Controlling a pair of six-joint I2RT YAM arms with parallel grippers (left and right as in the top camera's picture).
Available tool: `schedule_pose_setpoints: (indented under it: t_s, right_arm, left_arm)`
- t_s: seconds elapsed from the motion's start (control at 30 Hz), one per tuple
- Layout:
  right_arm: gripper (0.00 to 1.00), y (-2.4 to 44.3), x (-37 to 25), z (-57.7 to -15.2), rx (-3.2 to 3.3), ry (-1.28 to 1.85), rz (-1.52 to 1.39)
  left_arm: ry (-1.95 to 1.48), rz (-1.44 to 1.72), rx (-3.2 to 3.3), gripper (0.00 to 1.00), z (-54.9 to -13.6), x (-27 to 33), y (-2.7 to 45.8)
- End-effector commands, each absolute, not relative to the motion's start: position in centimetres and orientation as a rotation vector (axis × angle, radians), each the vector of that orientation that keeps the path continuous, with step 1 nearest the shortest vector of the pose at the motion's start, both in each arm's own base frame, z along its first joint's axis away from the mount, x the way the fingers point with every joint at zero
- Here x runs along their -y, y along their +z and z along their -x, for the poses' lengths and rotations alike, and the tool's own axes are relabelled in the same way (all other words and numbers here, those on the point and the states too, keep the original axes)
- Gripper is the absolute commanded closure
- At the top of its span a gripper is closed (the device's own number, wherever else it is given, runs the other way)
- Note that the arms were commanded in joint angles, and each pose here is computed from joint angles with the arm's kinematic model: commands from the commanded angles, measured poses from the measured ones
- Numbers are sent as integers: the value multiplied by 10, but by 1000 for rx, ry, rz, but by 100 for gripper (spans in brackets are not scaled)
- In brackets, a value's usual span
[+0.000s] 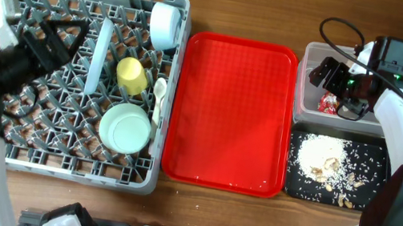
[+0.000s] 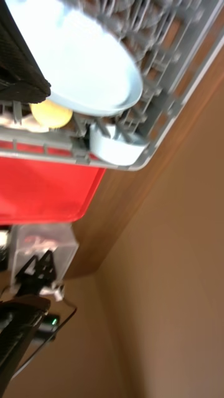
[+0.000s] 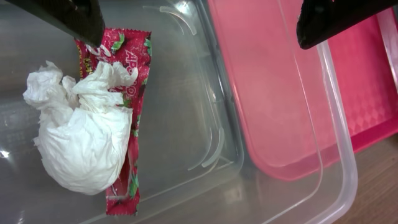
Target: Sort waste into correct bins and load items into the dishwasher rack
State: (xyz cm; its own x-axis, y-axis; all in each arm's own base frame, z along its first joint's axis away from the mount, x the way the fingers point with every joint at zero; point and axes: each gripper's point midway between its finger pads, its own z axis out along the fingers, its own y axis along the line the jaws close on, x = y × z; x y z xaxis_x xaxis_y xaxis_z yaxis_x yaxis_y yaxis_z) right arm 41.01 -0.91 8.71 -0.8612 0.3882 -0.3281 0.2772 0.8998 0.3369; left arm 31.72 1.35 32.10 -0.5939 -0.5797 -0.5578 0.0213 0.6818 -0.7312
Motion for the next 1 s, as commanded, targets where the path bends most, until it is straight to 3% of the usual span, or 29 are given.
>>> schedule_pose_setpoints:
  t_s: [0.0, 0.77, 0.87, 0.97]
  right_arm:
    - [0, 86, 9, -411, -2670, 405, -493]
    - [0, 82, 9, -411, -2682, 406, -498]
    - [0, 109, 9, -411, -2616, 403, -473]
    - [0, 165, 9, -408, -2480, 397, -422]
  left_arm:
    - [-745, 425, -1985, 0, -300, -19, 345]
    - [-738, 413, -1973, 0, -291, -15, 351]
    - [-738, 413, -1973, 0, -291, -15, 351]
    - [-738, 413, -1973, 0, -291, -15, 351]
